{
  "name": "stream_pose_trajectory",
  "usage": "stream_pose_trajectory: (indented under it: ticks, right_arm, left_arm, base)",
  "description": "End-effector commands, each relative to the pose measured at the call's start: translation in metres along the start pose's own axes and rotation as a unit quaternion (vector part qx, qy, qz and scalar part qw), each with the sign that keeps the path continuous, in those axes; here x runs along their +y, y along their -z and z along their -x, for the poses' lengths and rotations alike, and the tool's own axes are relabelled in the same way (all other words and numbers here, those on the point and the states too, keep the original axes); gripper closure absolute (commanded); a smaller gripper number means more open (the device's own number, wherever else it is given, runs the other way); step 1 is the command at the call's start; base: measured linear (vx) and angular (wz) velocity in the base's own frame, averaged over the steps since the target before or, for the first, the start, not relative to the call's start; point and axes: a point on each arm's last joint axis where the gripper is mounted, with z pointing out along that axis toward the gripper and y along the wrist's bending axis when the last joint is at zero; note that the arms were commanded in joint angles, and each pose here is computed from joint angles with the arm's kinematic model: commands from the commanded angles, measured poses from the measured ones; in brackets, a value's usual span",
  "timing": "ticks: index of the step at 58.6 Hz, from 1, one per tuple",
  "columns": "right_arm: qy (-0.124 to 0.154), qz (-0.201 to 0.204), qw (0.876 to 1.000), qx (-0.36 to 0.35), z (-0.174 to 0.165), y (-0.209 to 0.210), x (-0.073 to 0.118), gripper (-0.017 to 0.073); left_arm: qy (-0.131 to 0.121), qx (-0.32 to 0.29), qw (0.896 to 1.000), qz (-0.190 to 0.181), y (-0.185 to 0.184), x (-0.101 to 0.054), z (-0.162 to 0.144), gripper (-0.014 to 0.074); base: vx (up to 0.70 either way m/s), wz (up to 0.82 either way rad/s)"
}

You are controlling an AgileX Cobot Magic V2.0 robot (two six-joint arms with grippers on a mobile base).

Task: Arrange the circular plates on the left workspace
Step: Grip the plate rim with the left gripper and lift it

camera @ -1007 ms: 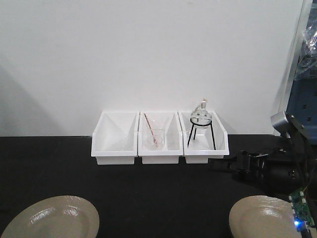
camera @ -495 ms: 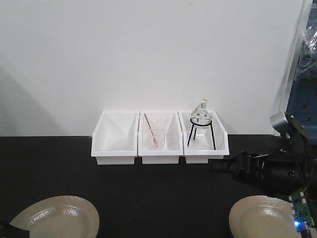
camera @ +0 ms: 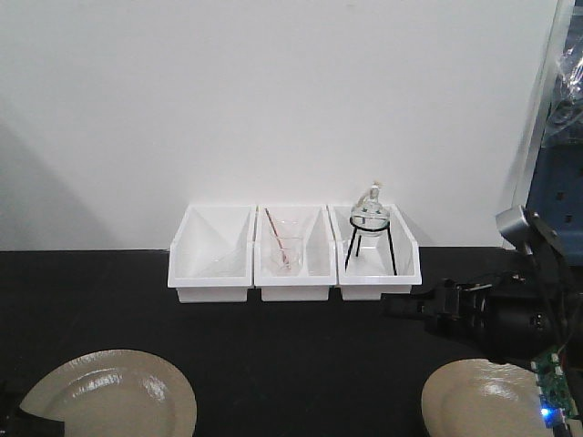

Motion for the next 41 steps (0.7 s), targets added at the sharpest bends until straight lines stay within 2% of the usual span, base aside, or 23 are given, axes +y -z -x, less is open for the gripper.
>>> stream_pose_trajectory:
  ticks: [1,6,12,19,25,37,41]
  right_arm:
    - [0.011,0.021,0.999,-0.033,0.014,0.01,0.014,-0.0034]
    - [0.013,0.021,0.999,-0.033,0.014,0.01,0.014,-0.0034]
    - [0.013,0.021,0.999,-0.033,0.014,0.01,0.014,-0.0034]
    - [0.013,0.021,0.999,-0.033,0.014,0.01,0.014,-0.0034]
    - [0.013,0.021,0.999,-0.033,0.014,0.01,0.014,-0.0034]
    - [0.013,0.021,0.999,-0.033,0.014,0.01,0.014,-0.0034]
    - [0.014,0.019,0.999,-0.034,0.014,0.01,0.014,-0.0034]
  left_arm:
    - [0.001,-0.051,0.993,-0.103,0.014,-0.039,0.012,0.0598]
    - [0.011,-0.084,0.985,-0.15,0.016,-0.055,0.018,0.0596]
    - [0.01,-0.109,0.977,-0.181,0.014,-0.074,0.022,0.0594]
    - [0.008,-0.104,0.972,-0.211,-0.002,-0.099,0.026,0.0594]
    - [-0.004,-0.098,0.974,-0.207,-0.025,-0.124,0.028,0.0594]
    - [-0.014,-0.116,0.981,-0.154,-0.07,-0.17,0.031,0.0594]
    - [-0.019,-0.103,0.982,-0.16,-0.087,-0.182,0.031,0.0594]
  base:
    - [0.0,0.0]
    - [0.0,0.0]
    - [0.0,0.0]
    - [0.0,0.0]
    - [0.0,0.0]
    - [0.0,0.0]
    - [0.0,0.0]
